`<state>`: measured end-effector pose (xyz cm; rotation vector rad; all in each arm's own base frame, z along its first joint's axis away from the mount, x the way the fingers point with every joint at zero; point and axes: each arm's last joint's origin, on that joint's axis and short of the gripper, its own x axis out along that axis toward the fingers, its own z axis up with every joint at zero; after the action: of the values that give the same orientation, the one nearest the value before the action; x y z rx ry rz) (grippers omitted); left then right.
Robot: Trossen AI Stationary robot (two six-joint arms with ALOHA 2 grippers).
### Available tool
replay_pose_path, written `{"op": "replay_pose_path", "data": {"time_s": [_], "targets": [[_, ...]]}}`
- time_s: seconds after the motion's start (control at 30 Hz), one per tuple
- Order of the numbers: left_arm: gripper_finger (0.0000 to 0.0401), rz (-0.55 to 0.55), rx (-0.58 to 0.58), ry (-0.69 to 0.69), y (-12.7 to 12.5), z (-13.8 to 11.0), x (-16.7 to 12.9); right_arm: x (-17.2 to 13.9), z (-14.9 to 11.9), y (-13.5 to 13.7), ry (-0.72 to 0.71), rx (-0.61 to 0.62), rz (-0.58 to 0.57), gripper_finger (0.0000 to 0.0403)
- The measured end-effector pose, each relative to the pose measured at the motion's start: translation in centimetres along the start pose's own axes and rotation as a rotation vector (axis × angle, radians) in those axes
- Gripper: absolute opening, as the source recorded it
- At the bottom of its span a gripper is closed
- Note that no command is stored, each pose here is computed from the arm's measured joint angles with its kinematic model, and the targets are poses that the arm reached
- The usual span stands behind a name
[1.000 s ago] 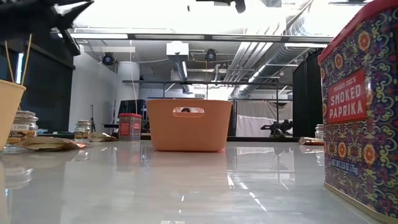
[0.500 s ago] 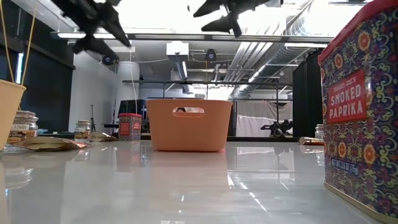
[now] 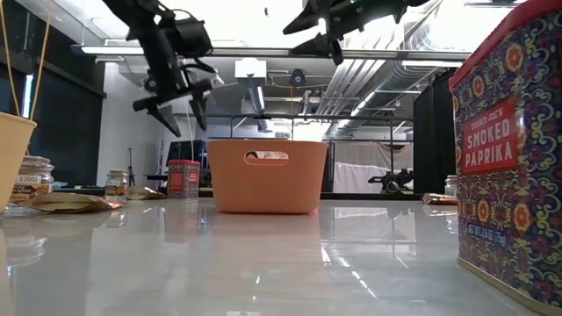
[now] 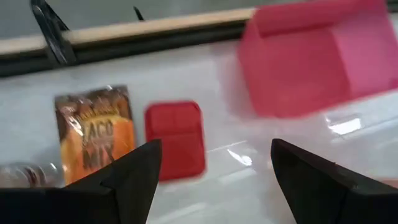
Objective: Sort spices by type
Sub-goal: Put the top red spice can into the red bin
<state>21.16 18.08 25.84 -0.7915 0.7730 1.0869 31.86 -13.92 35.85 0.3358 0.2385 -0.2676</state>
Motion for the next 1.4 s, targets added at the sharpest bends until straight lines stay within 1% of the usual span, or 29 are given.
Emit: {"op": "replay_pose_path", "data": {"time_s": [0.1, 0.3, 0.47, 0.6, 0.9, 1.03, 1.1, 1.13, 1.17, 1.27, 1.33, 1.4], "targets": [[0.0289, 0.025, 0.004, 0.049, 0.5, 0.6, 1.7, 0.0, 0.0, 0.0, -0.003, -0.003, -0.015, 0.0244], [0.0289, 0.025, 0.019, 0.120, 1.1, 1.0, 3.8, 0.0, 0.1, -0.2, -0.011, 0.002, -0.020, 0.0244], [0.0289, 0.042, 0.057, 0.168, 1.1, 0.6, 4.8, -0.1, 0.2, -0.3, -0.014, 0.003, -0.029, 0.0244], [0.0289, 0.056, 0.052, 0.174, 1.0, 0.6, 5.5, -0.1, 0.2, -0.4, -0.018, 0.003, -0.042, 0.0244], [0.0289, 0.093, 0.051, 0.236, 1.0, 0.0, 7.6, -0.1, 0.2, -0.5, -0.020, 0.003, -0.051, 0.0244], [0.0288, 0.096, 0.053, 0.243, 1.0, -0.1, 7.9, -0.1, 0.2, -0.5, -0.020, -0.006, -0.051, 0.0244], [0.0277, 0.094, 0.054, 0.240, 1.0, 0.0, 7.8, -0.1, 0.2, -0.5, -0.020, -0.008, -0.051, 0.0244], [0.0266, 0.092, 0.059, 0.239, 1.0, 0.0, 7.7, -0.1, 0.2, -0.5, -0.020, -0.008, -0.051, 0.0244], [0.0250, 0.087, 0.070, 0.238, 1.0, 0.0, 7.6, -0.2, 0.2, -0.4, -0.022, -0.008, -0.051, 0.0244], [0.0183, 0.082, 0.084, 0.247, 1.0, 0.1, 7.0, -1.0, 0.8, -0.3, -0.044, -0.028, -0.042, 0.0244], [0.0177, 0.072, 0.092, 0.237, 1.0, 0.3, 6.3, -2.0, 1.5, -0.1, -0.075, -0.042, -0.035, 0.0244], [0.0177, 0.052, 0.070, 0.195, 1.0, 0.9, 5.0, -3.0, 2.1, 0.1, -0.104, -0.046, -0.031, 0.0244]]}}
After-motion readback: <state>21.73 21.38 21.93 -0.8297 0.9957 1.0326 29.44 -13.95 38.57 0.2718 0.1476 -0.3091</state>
